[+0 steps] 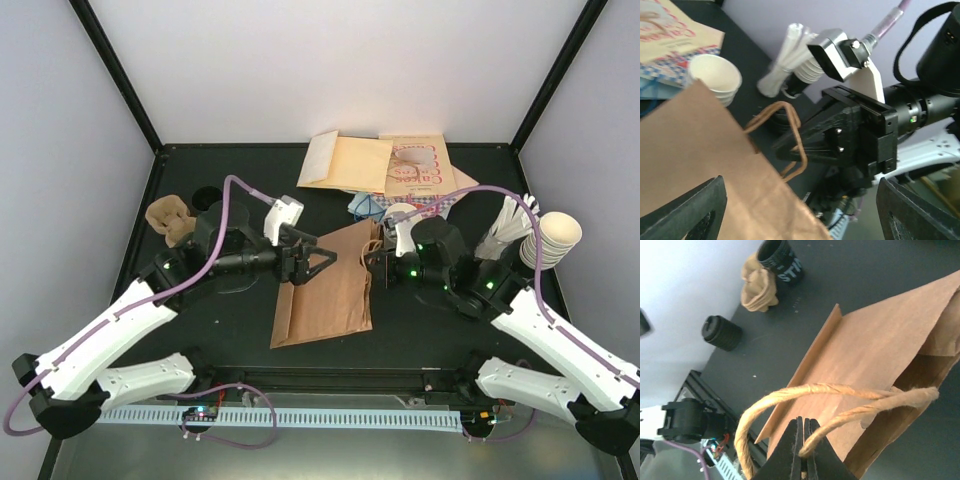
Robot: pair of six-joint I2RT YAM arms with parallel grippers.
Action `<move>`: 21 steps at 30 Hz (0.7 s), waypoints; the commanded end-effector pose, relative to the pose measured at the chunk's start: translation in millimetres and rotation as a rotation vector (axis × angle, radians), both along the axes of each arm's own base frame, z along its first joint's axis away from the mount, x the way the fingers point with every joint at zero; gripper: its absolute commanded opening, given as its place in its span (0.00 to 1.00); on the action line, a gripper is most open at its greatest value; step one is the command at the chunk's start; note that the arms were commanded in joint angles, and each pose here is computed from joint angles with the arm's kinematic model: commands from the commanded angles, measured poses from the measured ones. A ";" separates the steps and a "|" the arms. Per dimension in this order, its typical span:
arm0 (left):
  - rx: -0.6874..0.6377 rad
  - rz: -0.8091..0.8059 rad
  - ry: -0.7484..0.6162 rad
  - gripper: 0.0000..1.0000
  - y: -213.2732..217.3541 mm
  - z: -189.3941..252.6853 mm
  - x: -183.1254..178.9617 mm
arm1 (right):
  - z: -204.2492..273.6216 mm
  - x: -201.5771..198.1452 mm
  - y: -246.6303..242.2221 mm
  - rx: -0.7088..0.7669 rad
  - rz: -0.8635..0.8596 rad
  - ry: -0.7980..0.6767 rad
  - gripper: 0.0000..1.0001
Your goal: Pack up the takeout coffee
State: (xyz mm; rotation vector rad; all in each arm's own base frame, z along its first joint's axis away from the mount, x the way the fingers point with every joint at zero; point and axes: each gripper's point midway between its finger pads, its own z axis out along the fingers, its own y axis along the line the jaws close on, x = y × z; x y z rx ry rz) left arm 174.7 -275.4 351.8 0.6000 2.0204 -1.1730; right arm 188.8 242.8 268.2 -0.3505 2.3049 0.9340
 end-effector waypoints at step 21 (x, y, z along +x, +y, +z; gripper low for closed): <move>0.005 0.154 0.035 0.47 0.4 22.2 30.9 | 80.0 -2.8 53.3 0.136 0.268 -0.150 0.01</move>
